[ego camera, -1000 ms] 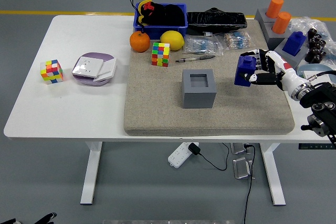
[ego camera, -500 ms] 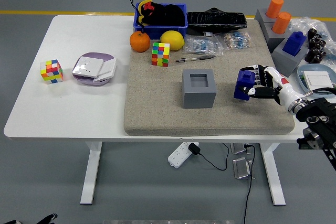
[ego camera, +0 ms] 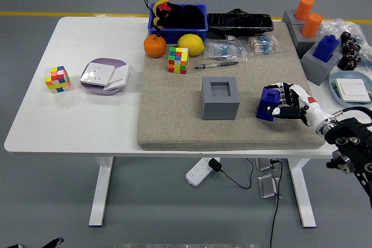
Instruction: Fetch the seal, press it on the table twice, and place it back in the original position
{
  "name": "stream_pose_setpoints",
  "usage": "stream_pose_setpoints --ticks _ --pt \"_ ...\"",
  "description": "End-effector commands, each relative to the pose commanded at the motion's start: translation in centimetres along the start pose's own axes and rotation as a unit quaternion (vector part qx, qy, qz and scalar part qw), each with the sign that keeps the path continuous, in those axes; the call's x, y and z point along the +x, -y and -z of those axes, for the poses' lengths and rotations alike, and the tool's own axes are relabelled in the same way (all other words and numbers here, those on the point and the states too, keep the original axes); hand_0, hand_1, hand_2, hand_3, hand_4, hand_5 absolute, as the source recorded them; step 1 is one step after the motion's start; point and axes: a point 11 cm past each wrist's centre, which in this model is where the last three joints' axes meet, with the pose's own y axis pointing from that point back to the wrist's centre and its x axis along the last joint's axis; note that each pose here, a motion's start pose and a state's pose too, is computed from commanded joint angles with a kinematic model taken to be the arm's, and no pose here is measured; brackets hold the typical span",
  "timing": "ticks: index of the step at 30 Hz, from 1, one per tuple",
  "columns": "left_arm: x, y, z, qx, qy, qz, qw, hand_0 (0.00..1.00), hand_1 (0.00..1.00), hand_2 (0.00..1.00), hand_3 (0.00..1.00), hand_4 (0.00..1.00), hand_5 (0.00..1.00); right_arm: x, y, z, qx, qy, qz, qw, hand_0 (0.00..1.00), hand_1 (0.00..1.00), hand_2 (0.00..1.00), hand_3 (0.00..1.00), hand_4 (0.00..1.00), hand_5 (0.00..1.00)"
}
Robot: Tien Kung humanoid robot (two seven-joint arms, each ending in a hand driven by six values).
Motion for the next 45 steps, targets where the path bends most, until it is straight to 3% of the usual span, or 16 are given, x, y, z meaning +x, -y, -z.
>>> stream_pose_setpoints --ticks 8,18,25,35,45 --pt "0.1 0.0 -0.1 0.001 -0.002 -0.001 1.0 0.812 0.789 0.767 0.803 0.696 0.421 -0.1 0.1 1.1 0.016 0.005 0.001 1.0 0.447 0.31 0.335 0.318 0.607 0.002" --pt "0.2 -0.1 -0.3 -0.002 -0.003 -0.002 1.0 0.812 0.789 0.767 0.803 0.695 0.419 0.8 1.1 8.3 0.106 0.01 0.001 0.994 0.443 0.308 0.331 0.311 0.6 0.002" --pt "0.2 -0.1 -0.5 -0.003 -0.003 -0.003 1.0 0.812 0.789 0.767 0.803 0.695 0.419 -0.3 1.8 12.5 0.152 0.012 0.021 0.988 0.442 0.307 0.33 0.311 0.598 0.002" --pt "0.3 -0.1 -0.4 -0.002 -0.002 -0.003 1.0 0.811 0.79 0.768 0.803 0.695 0.419 -3.9 2.6 13.2 0.145 0.007 0.085 0.986 0.443 0.308 0.331 0.311 0.597 0.002" --pt "0.3 -0.1 -0.6 -0.004 0.001 -0.003 1.0 0.812 0.791 0.767 0.803 0.695 0.419 -6.0 3.5 13.3 0.129 -0.018 0.132 0.983 0.443 0.308 0.332 0.309 0.598 0.002"
